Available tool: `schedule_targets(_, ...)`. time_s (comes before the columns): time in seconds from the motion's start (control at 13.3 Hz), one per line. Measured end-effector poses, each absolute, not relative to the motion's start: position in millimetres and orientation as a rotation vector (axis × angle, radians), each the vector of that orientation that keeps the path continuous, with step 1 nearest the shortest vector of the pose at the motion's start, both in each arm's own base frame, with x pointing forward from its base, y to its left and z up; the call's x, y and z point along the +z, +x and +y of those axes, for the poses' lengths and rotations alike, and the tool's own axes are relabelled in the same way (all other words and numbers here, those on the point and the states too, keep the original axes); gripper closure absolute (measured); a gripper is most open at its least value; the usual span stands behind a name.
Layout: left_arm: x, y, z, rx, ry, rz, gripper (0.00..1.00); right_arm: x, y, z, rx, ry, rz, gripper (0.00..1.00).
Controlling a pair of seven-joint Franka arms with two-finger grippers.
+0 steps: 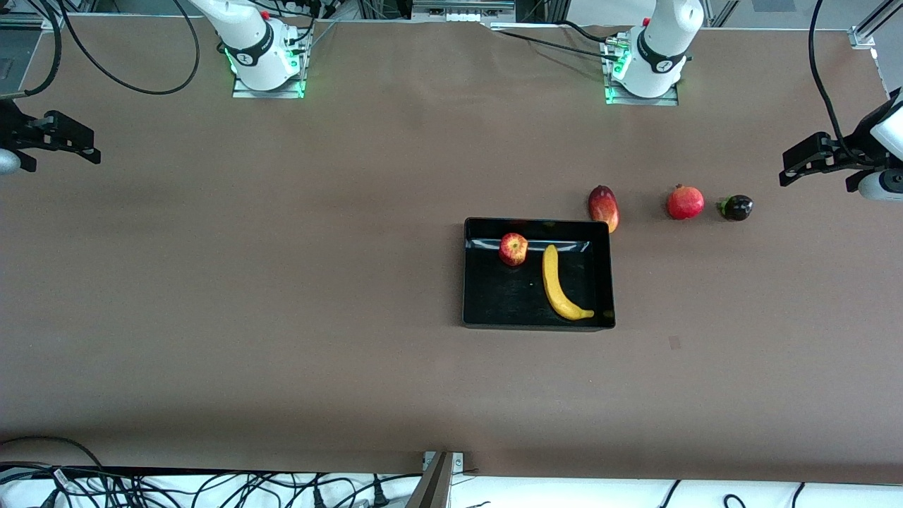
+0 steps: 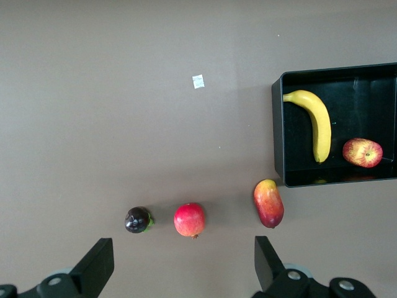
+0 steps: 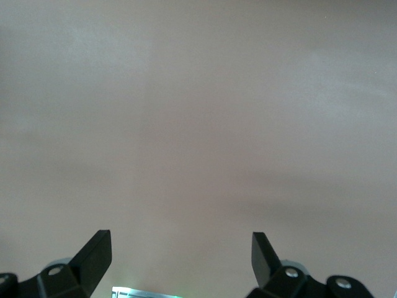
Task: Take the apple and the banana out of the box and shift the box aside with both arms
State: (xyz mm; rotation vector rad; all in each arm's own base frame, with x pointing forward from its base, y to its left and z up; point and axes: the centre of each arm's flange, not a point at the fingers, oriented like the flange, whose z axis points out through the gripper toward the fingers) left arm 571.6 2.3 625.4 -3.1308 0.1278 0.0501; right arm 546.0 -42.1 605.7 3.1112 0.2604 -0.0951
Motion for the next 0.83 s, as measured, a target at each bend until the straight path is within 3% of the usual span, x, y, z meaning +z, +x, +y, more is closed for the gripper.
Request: schedule_targets(0.83, 624.9, 571.6, 2.3, 0.052, -3.134, 0.112, 0.0, 605.0, 545.0, -41.4, -0.109, 3.112, 0.262, 0.0)
